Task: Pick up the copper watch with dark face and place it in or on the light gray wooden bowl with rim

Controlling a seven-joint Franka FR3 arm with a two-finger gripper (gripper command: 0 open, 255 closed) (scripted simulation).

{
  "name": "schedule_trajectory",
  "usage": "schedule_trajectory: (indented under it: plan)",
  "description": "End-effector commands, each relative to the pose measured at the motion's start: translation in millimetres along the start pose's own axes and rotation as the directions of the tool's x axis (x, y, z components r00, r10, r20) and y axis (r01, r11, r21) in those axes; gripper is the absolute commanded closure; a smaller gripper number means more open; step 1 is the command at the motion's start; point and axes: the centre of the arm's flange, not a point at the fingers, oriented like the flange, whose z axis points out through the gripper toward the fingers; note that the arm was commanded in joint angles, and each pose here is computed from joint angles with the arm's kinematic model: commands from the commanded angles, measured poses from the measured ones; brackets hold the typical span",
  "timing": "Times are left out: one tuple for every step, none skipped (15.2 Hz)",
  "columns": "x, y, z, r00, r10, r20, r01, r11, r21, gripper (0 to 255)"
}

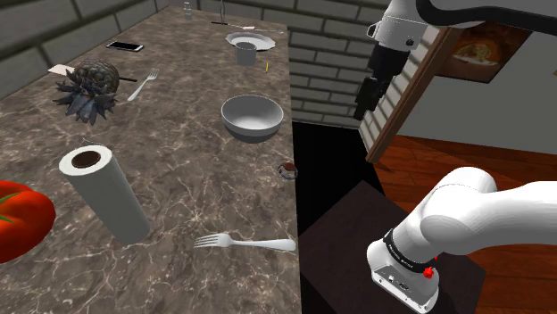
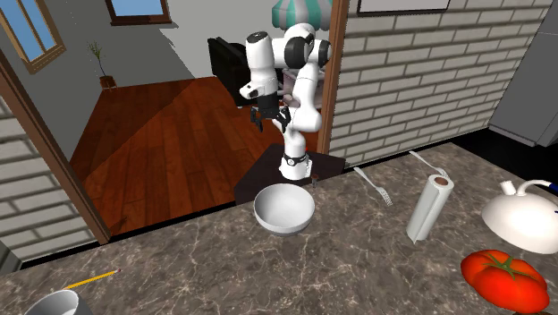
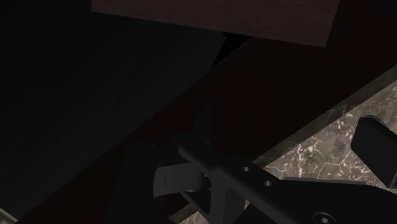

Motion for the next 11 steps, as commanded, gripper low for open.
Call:
schedule_trajectory:
  plan:
    - [0, 0, 0, 1.0, 0.0, 0.0, 0.0, 1.0, 0.0, 0]
    - [4, -12, 6, 1.0, -0.002, -0.004, 0.002, 1.0, -0.006, 0]
    - [8, -23, 12, 1.0, -0.004, -0.008, 0.004, 1.0, -0.012, 0]
    - [12, -35, 18, 1.0, -0.006, -0.011, 0.006, 1.0, -0.018, 0]
    - [16, -47, 24, 1.0, -0.008, -0.015, 0.008, 1.0, -0.024, 0]
    - [21, -58, 30, 1.0, -0.01, -0.019, 0.01, 1.0, -0.03, 0]
    - [25, -70, 37, 1.0, -0.012, -0.022, 0.011, 0.999, -0.036, 0]
    - [29, -81, 43, 1.0, -0.014, -0.026, 0.013, 0.999, -0.042, 0]
    - [33, -93, 49, 0.999, -0.016, -0.03, 0.015, 0.999, -0.047, 0]
    - [37, -104, 56, 0.999, -0.019, -0.033, 0.017, 0.998, -0.053, 0]
    - [41, -116, 62, 0.999, -0.021, -0.037, 0.018, 0.998, -0.059, 0]
